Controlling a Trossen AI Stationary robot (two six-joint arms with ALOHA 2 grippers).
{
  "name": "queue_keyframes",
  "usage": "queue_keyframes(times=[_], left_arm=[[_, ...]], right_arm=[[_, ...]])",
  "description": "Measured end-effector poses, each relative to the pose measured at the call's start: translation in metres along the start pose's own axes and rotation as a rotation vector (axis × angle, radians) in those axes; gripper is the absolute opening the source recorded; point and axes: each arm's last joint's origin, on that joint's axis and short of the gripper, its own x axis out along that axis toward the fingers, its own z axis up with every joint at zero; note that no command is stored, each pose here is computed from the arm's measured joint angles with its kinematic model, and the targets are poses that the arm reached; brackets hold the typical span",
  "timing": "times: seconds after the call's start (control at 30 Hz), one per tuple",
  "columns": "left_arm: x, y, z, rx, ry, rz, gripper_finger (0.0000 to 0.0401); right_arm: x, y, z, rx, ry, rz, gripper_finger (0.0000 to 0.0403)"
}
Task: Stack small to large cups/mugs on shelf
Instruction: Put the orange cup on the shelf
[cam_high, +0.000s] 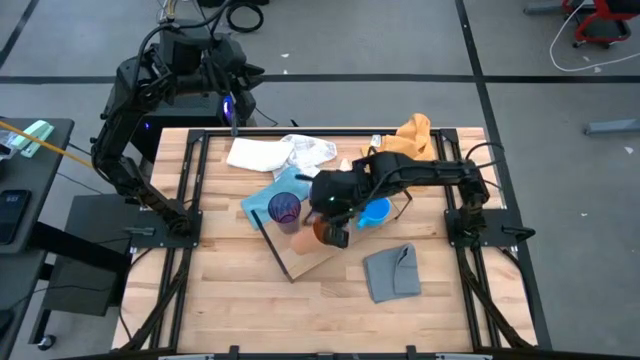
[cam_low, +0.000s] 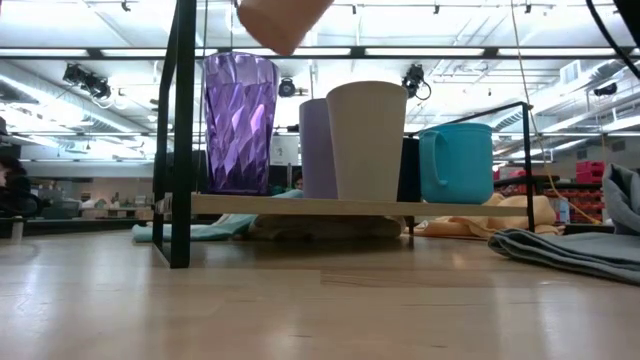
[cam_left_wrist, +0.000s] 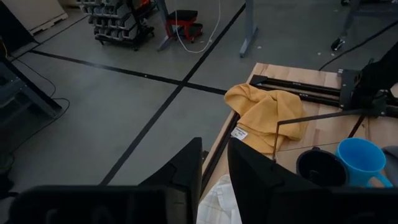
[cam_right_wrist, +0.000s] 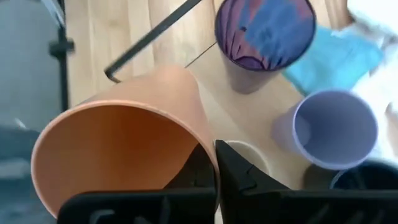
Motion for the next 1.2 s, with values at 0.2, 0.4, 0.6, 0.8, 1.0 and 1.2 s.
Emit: queue_keyframes(times=[0.2,0.4,0.6,0.8,1.0,1.2], left_arm=[[0.000,0.000,-0.001,0.004,0.006,-0.001,0.0091],[0.000,0.000,-0.002,0.005,0.017,-0.003,0.0085],[0.000,0.000,-0.002,0.004,0.020,-0.004,0.0085],[0.000,0.000,-0.002,0.003,0.020,-0.004,0.0091],[0.000,0.000,-0.002,0.003,0.020,-0.004,0.0084],[0.000,0.000,-0.002,0.002,0.020,-0.004,0.0080]], right_arm=[[0.006,-0.001,0.002,-0.175,-0.010,-0.051,0.0000],[0.000,0.003,0.005,-0.452,-0.071,-0.050,0.0000],[0.004,0.013,0.002,-0.647,-0.052,-0.001,0.0000],[0.007,0.011,0.000,-0.687,-0.012,-0.006,0.0000],[0.024,0.005,-0.001,-0.557,0.080,-0.004,0.0000],[0.038,0.007,-0.002,-0.513,0.136,0.026,0.0000]])
